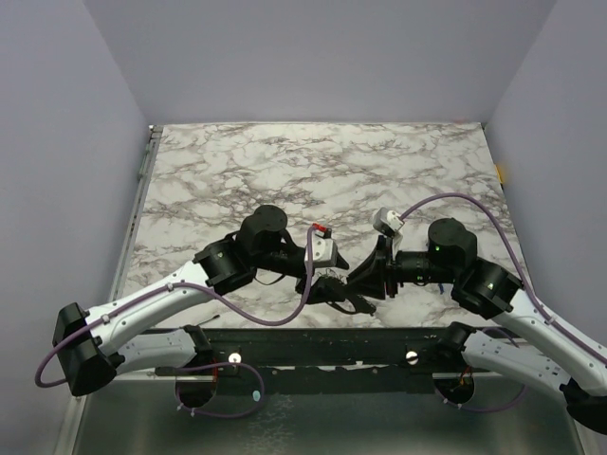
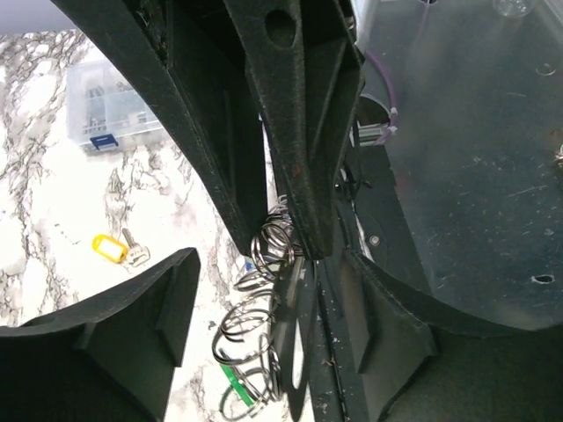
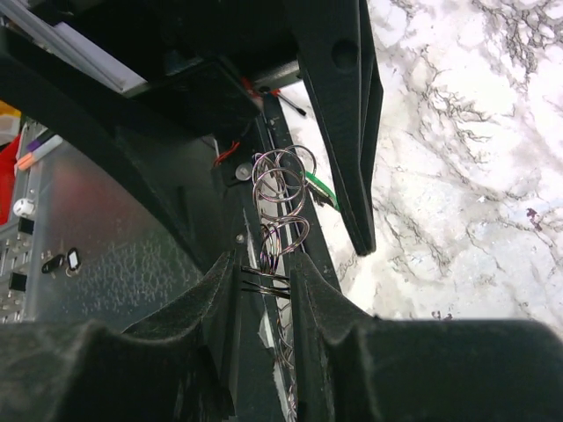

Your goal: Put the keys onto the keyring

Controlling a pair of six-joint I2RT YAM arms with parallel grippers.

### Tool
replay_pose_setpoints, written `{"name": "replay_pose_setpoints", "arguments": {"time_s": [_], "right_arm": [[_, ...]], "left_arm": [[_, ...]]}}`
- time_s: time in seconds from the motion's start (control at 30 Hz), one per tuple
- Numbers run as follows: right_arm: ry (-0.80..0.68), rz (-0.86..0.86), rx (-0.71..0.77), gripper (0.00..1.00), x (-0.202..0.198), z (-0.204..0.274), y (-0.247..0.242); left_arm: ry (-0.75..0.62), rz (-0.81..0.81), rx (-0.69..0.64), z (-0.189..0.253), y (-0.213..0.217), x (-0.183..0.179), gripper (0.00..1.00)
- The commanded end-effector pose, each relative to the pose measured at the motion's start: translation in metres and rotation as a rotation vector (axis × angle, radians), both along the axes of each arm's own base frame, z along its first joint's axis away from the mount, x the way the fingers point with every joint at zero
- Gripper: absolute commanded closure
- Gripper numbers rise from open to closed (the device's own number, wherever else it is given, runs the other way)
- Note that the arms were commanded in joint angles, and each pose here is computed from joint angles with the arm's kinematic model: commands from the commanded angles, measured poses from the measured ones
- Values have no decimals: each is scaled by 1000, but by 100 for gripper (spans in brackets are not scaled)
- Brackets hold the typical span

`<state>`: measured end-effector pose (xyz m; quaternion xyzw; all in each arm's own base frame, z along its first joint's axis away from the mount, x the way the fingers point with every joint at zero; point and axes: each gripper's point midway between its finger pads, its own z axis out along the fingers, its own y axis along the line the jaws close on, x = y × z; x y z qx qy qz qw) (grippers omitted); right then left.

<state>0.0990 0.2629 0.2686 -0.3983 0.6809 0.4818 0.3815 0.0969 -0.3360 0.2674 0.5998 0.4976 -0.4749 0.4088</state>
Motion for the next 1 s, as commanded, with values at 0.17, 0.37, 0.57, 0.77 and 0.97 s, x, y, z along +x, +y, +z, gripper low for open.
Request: {"name": "replay_pose_setpoints", "arguments": {"time_s": [0.17, 0.37, 0.57, 0.77, 0.97], "right_arm": [[-47, 59, 66, 75, -11, 29, 1], [-51, 49, 59, 74, -9, 30, 1], [-95, -81, 78, 18, 11, 43, -5], [-212, -235, 193, 15, 20, 80, -30], [-264, -174, 192, 26, 6, 80, -36]], "left_arm": [[-12, -21, -20, 1, -9, 4, 46], [-15, -18, -30, 3, -10, 6, 100], [-7, -25, -79, 13, -9, 4, 100], [-2, 36, -203, 37, 1, 10, 100], [73, 157, -277, 48, 7, 31, 100]]}}
